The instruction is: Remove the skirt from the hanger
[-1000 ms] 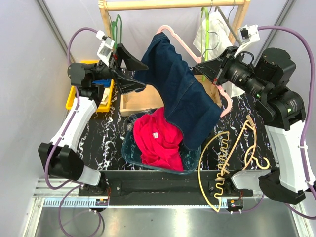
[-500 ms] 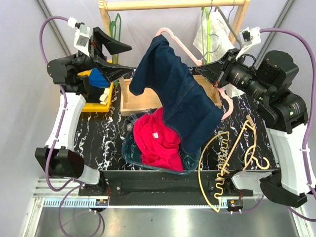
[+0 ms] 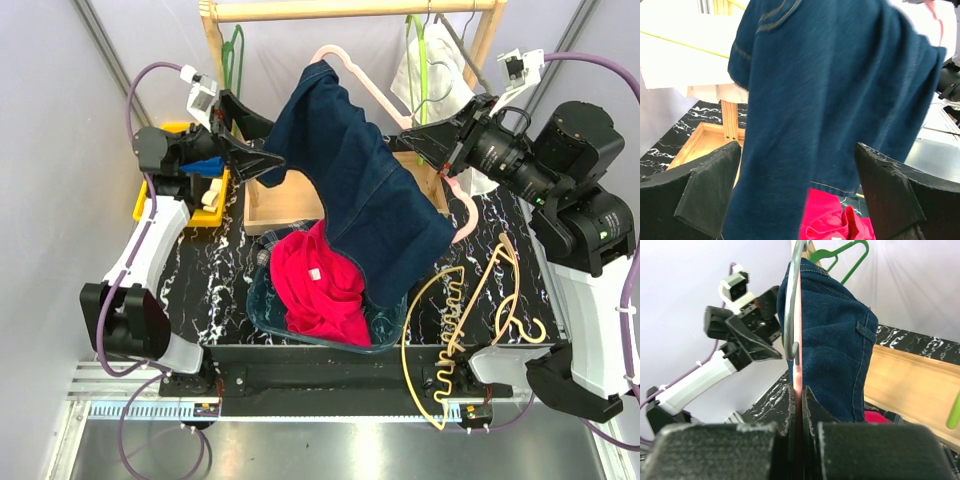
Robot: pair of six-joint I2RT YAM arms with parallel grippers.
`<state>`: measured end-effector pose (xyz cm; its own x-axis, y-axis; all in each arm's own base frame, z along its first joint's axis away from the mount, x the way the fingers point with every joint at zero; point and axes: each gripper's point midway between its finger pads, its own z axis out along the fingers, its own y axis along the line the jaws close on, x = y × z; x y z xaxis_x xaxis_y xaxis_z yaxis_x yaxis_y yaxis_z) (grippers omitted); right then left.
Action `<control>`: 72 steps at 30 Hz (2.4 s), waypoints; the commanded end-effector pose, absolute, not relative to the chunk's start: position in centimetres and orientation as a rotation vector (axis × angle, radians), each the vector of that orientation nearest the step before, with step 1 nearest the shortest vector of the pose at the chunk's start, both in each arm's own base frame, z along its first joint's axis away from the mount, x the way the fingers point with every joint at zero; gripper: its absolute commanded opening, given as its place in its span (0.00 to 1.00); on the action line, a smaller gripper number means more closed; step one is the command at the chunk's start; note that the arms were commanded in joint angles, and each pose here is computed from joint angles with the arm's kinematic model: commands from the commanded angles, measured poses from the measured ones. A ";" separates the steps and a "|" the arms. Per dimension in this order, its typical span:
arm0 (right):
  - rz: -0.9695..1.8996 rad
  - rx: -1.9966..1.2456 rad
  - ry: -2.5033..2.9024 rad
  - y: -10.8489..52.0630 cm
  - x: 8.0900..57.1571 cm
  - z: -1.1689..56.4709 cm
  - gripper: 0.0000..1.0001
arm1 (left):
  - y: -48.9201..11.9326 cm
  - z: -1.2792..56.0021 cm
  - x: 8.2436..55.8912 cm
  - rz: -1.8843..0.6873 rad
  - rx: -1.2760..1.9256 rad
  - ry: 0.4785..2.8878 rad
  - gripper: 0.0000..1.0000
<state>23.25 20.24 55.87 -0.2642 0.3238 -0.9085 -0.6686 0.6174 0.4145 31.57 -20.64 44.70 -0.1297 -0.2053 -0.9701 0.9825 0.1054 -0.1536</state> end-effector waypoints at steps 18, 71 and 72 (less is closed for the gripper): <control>0.882 -0.262 1.508 19.3 24.7 55.1 0.00 | -25.0 49.1 24.6 -1.436 1.262 1.088 0.00; 0.074 1.141 1.650 -6.3 11.9 32.4 0.00 | -26.6 30.7 25.2 -1.131 1.445 1.557 0.11; 0.054 1.138 1.678 -5.7 12.8 32.1 0.00 | -26.1 29.5 25.6 -1.070 1.469 1.597 0.12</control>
<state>12.44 -3.83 35.46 -0.0116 0.7007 -0.7133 0.3976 0.6578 0.6397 25.41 -28.50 35.48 -0.2403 0.1749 -0.9548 0.9684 -0.0250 -0.2483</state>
